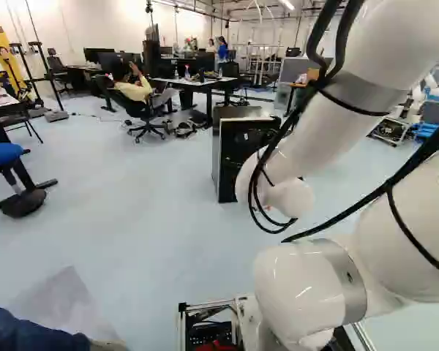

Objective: Grab a drink from the fridge

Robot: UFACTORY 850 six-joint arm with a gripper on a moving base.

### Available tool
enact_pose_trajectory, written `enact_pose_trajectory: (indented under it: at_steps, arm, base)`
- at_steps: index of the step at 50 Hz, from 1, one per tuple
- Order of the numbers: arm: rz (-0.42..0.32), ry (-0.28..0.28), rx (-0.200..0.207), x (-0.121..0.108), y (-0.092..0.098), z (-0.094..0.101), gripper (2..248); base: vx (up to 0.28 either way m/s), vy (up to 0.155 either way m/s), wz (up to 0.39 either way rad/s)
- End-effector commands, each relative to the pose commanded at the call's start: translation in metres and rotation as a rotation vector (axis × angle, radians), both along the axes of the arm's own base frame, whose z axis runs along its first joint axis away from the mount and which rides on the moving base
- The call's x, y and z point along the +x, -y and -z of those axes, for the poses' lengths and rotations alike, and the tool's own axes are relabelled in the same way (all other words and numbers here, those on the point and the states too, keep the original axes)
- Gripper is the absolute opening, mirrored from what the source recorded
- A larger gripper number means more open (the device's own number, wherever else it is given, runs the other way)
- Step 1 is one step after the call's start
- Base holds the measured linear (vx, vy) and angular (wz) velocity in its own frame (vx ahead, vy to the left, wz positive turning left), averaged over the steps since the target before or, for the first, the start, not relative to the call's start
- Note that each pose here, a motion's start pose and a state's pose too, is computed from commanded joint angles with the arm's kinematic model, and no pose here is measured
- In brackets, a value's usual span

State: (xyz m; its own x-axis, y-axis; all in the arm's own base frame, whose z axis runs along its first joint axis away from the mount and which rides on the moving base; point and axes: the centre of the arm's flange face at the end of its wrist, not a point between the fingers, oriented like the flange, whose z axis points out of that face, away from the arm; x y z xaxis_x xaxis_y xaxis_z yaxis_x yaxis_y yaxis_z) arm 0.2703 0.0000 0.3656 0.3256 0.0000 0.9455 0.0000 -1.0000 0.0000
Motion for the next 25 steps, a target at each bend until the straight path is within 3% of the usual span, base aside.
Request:
enact_pose_trajectory:
  at_steps: [25]
  arm:
    - [0.000, 0.000, 0.000, 0.0000, 0.0000, 0.0000, 247]
  base:
    - [-0.003, -0.002, -0.029]
